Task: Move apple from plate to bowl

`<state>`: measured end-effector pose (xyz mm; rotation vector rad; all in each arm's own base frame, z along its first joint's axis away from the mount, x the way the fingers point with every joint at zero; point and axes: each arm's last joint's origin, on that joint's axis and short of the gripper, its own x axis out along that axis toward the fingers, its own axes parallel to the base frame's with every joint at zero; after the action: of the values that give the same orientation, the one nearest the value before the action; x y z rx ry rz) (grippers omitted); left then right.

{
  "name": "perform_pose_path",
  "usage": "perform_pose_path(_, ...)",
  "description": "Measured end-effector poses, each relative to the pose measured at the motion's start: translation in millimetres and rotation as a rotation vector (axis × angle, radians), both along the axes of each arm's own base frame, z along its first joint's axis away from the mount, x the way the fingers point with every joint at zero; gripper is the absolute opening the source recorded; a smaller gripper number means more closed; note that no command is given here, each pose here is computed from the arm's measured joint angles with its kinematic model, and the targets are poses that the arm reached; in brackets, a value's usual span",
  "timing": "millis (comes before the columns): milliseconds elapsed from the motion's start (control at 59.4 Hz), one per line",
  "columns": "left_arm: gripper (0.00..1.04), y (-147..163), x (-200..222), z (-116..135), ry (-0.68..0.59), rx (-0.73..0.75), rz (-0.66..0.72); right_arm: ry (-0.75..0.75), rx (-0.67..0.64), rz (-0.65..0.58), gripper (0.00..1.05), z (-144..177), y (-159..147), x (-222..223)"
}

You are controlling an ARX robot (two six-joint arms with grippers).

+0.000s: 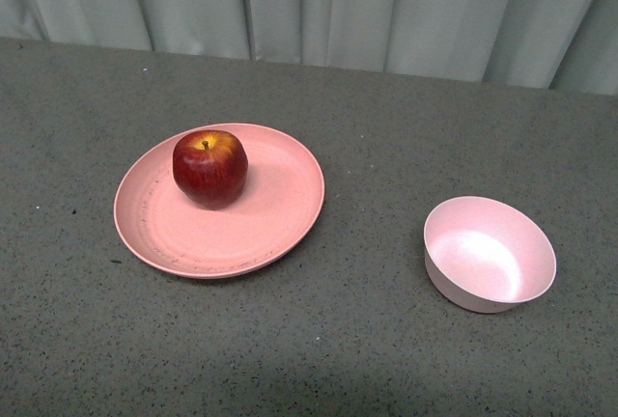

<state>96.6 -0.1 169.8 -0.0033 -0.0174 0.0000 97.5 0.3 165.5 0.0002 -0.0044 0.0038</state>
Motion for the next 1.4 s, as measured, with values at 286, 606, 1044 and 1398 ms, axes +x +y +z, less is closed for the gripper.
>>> perform_pose_path(286, 0.98, 0.0, 0.0, 0.0, 0.0, 0.0, 0.0, 0.0, 0.0, 0.0, 0.95, 0.0, 0.0, 0.0)
perform_pose_path(606, 0.98, 0.0, 0.0, 0.0, 0.0, 0.0, 0.0, 0.0, 0.0, 0.0, 0.95, 0.0, 0.0, 0.0)
perform_pose_path(1044, 0.98, 0.0, 0.0, 0.0, 0.0, 0.0, 0.0, 0.0, 0.0, 0.0, 0.95, 0.1, 0.0, 0.0)
perform_pose_path(1398, 0.98, 0.0, 0.0, 0.0, 0.0, 0.0, 0.0, 0.0, 0.0, 0.0, 0.95, 0.0, 0.0, 0.0)
